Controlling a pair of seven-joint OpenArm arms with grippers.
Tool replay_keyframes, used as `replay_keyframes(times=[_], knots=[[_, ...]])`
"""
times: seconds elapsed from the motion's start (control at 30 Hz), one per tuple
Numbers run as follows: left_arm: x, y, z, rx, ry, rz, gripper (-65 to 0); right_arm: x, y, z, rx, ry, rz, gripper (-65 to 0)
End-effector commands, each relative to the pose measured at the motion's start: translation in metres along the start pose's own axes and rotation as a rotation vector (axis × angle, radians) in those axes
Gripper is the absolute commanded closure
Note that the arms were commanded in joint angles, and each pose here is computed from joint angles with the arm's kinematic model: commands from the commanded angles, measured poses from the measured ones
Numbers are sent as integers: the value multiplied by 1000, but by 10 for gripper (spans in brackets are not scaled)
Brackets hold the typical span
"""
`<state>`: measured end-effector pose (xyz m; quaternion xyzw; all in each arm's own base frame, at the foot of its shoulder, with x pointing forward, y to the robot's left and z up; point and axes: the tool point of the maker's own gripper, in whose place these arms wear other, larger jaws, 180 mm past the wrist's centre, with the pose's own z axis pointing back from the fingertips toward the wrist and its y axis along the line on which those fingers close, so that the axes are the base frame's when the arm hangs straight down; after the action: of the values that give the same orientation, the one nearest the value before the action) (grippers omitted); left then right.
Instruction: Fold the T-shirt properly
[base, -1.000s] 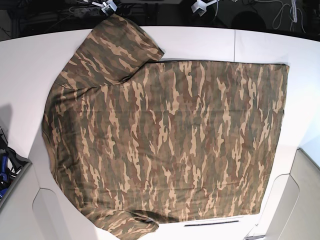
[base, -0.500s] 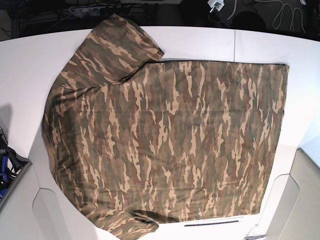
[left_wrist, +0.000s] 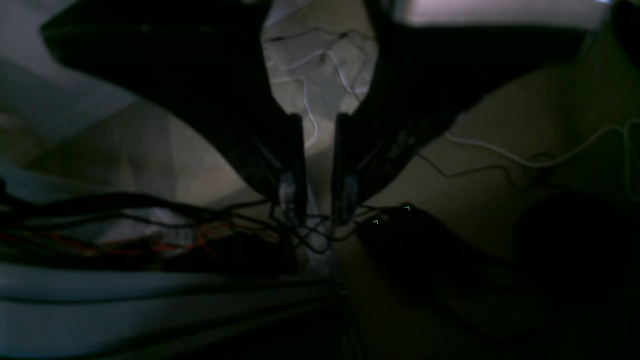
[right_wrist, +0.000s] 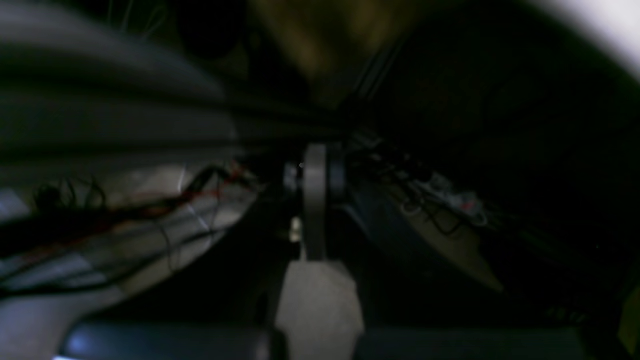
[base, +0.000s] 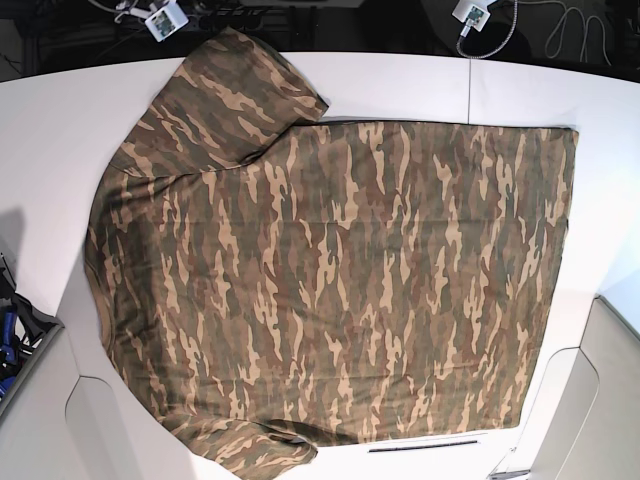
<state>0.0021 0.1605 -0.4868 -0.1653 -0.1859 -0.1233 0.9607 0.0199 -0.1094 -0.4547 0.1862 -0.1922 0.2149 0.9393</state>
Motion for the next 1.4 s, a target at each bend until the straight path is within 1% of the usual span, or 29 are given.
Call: replay_keyframes(times=[0.0, 0.07, 0.27, 0.33, 0.4, 0.43, 0.5, 0.53, 0.63, 0.67, 0.73, 0.87, 0.93, 1.07, 1.23, 1.27, 1.37], knots=[[6, -4, 7, -23, -13, -21, -97, 11, -1, 7, 3, -31, -6, 0], [17, -4, 13, -33, -26, -29, -97, 27, -7, 15, -9, -70, -23, 0], [45, 4, 27, -29, -93, 43, -102, 64, -30, 34, -62, -180, -55, -1], [53, 9, 32, -19, -123, 67, -127, 72, -40, 40, -85, -210, -71, -1], [58, 16, 36, -9, -152, 94, -174, 80, -52, 44, -107, -237, -87, -4], [60, 19, 39, -3, -165, 106, -201, 84, -58, 47, -121, -249, -89, -18], [63, 24, 42, 8, -182, 123, -247, 91, -67, 50, -142, -272, -93, -68], [64, 27, 43, 13, -188, 128, -256, 94, -70, 51, -149, -282, -93, -105], [66, 31, 46, 24, -196, 133, -256, 103, -78, 52, -169, -304, -92, -235], [66, 31, 46, 25, -195, 132, -256, 104, -80, 52, -179, -308, -99, -268], [66, 31, 46, 25, -196, 133, -256, 105, -88, 52, -207, -314, -125, -308], [66, 31, 46, 25, -197, 133, -256, 103, -98, 51, -250, -312, -165, -313], [66, 31, 46, 25, -198, 133, -256, 101, -95, 48, -247, -314, -186, -313], [73, 33, 44, 26, -212, 127, -256, 95, -86, 38, -216, -319, -274, -313], [84, 36, 42, 28, -234, 116, -256, 87, -89, 17, -209, -314, -364, -313], [85, 36, 42, 28, -237, 116, -256, 86, -88, 12, -200, -316, -384, -313], [86, 36, 42, 28, -239, 115, -256, 87, -74, -1, -121, -308, -411, -312]])
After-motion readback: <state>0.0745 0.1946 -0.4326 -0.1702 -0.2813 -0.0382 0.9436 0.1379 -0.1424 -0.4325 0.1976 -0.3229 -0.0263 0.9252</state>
